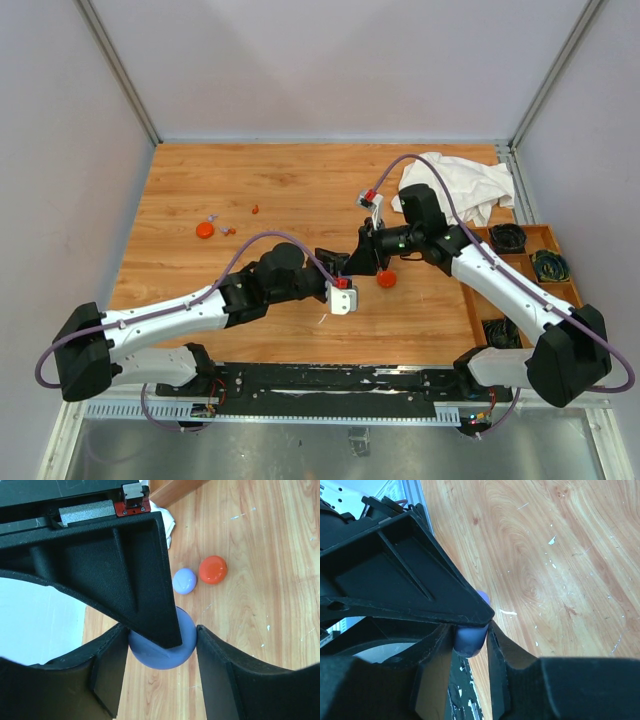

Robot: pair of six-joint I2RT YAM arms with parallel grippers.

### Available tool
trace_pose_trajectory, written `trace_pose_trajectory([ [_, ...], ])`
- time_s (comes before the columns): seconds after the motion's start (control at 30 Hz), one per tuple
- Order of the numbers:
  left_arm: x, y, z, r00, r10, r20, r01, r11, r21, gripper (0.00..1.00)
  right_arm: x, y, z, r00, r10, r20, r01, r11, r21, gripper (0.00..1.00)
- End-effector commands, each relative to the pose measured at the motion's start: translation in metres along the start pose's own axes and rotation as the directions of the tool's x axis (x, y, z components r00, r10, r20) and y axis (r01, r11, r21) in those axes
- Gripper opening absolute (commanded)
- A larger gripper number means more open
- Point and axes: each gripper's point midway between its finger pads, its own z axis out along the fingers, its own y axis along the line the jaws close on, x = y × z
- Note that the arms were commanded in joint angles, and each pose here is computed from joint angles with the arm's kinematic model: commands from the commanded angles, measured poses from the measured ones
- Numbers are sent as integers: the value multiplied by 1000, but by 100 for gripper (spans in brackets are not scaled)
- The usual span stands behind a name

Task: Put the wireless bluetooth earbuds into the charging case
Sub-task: Pick up the charging case at the center of the board.

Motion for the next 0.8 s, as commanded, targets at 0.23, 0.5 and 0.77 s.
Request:
trace_pose_trajectory([
  [0.23,-8,3,-6,1000,16,21,-16,999,-33,66,2,19,-4,998,-57,-40,55,996,-68,14],
  [0.5,-6,16,-11,997,-71,25,74,988,-136,90,-11,10,-13,991,-134,15,133,990,36,12],
  [0.77,-19,34,-22,938,-301,169,337,904,-263,99,-41,7,-28,920,-309,241,275,947,165,10],
])
